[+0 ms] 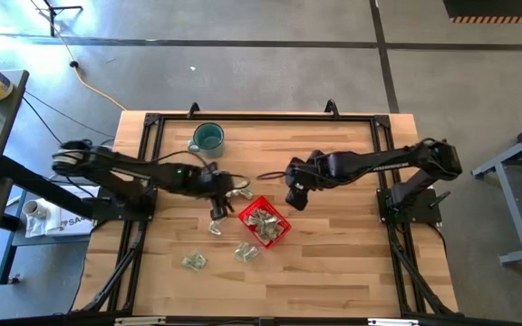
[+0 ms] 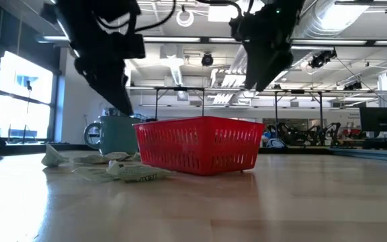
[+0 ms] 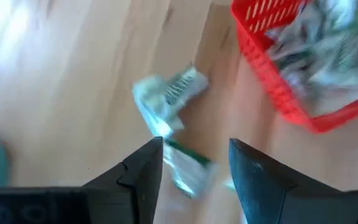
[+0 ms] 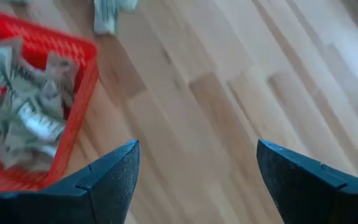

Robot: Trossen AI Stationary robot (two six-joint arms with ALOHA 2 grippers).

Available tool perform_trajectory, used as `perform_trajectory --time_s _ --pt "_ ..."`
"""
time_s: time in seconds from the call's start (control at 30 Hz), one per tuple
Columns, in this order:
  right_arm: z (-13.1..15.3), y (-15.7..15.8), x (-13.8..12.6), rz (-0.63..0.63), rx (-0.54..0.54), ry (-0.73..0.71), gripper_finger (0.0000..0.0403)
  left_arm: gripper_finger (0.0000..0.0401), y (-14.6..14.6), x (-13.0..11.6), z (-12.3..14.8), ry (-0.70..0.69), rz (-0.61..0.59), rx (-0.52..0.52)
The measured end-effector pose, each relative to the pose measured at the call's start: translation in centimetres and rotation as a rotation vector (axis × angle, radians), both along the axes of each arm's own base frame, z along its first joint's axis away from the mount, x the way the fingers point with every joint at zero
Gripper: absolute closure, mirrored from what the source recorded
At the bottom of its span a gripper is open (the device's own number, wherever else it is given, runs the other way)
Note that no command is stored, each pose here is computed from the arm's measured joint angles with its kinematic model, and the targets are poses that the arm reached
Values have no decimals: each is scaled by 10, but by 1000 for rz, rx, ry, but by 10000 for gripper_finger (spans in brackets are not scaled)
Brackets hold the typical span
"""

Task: Pick and place Stevia / Truvia into bins
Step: Put the white stevia packet into the basket

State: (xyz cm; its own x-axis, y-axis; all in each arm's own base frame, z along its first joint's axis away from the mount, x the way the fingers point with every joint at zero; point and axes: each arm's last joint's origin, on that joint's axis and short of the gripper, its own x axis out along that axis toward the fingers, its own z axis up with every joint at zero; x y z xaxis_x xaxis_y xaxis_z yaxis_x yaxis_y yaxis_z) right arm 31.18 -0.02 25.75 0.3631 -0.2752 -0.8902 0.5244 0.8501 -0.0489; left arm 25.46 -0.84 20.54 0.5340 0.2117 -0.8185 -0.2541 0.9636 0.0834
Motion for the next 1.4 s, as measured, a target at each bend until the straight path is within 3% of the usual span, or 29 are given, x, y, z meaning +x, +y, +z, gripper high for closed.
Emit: perform_trajectory --time_s 0.1,0.2,0.3,0.53,0.73,0.9,1.13,1.3,1.4 --pt "2 9 -4 -22 25 28 91 186 14 16 -11 11 -176 93" --pt "2 19 -6 -49 42 22 91 182 27 26 -24 22 -283 61" --pt "3 27 -7 -79 45 8 91 175 37 33 -35 59 -336 36" --pt "3 34 -9 -135 -4 -11 91 162 45 50 -46 98 -474 101" --pt "3 33 -9 -163 -28 -16 91 183 45 58 -64 170 -572 146" --pt "3 33 -10 -164 -29 -15 91 239 48 60 -68 203 -535 224" --pt "3 33 -10 -164 -31 -8 91 373 52 72 -52 213 -479 288" --pt "2 33 -13 -162 -39 24 91 363 53 83 -22 221 -393 237" --pt "1 36 -16 -141 -46 50 91 356 50 88 5 198 -333 149"
